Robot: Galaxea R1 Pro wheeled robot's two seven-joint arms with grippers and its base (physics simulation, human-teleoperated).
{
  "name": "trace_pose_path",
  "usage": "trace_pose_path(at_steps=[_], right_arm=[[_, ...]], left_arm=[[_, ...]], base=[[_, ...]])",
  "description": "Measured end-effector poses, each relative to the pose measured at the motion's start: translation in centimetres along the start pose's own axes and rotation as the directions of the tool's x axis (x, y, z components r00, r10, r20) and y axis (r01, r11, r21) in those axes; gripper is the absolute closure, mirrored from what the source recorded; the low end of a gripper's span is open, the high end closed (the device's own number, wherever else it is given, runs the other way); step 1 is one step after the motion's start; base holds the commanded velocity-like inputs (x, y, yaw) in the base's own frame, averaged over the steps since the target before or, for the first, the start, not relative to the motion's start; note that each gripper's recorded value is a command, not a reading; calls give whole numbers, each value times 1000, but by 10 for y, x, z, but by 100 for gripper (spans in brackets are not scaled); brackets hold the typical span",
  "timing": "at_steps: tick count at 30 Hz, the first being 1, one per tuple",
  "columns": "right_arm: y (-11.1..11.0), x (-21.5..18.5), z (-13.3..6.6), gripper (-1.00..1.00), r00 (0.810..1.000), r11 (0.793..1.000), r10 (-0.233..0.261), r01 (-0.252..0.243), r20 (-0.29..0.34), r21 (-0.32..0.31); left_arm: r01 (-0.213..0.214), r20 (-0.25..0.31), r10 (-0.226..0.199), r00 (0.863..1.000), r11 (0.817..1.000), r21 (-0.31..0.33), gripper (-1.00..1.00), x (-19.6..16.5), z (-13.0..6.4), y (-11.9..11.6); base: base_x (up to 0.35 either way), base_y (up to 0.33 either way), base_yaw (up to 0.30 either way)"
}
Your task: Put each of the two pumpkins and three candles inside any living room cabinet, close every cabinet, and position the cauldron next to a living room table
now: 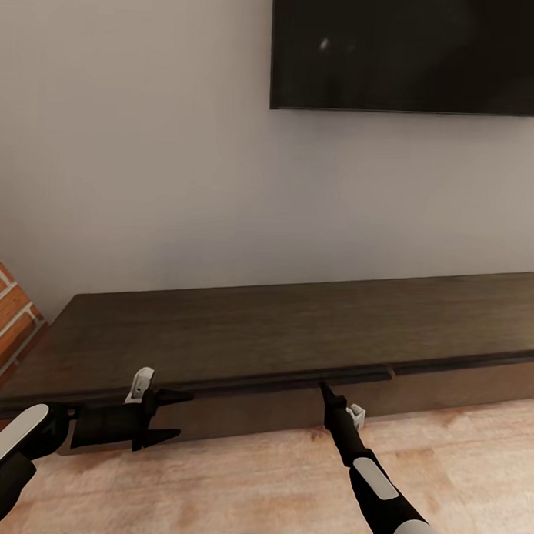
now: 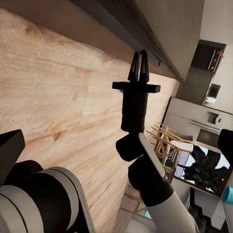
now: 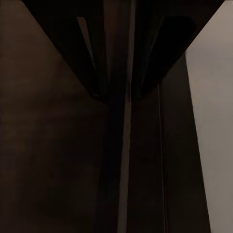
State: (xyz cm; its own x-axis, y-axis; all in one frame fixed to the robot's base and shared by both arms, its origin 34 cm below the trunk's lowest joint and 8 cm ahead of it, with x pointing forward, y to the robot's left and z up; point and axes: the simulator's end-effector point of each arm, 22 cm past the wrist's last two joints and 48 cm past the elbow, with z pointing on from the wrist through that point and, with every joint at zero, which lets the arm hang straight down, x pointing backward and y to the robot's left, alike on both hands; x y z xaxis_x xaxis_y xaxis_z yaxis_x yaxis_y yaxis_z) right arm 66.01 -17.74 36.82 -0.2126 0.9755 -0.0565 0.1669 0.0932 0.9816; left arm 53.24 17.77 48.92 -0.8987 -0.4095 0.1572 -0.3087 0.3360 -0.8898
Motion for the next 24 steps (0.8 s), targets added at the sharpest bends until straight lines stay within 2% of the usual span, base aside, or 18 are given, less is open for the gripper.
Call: trace_pose_path(at_steps=[24], right_arm=[[0,0,-1,100,1000,1000,3,-3,1,-6]], left_arm=[[0,0,0,1000,1000,1,-100,0,0,0]], base=[[-3,0,0]])
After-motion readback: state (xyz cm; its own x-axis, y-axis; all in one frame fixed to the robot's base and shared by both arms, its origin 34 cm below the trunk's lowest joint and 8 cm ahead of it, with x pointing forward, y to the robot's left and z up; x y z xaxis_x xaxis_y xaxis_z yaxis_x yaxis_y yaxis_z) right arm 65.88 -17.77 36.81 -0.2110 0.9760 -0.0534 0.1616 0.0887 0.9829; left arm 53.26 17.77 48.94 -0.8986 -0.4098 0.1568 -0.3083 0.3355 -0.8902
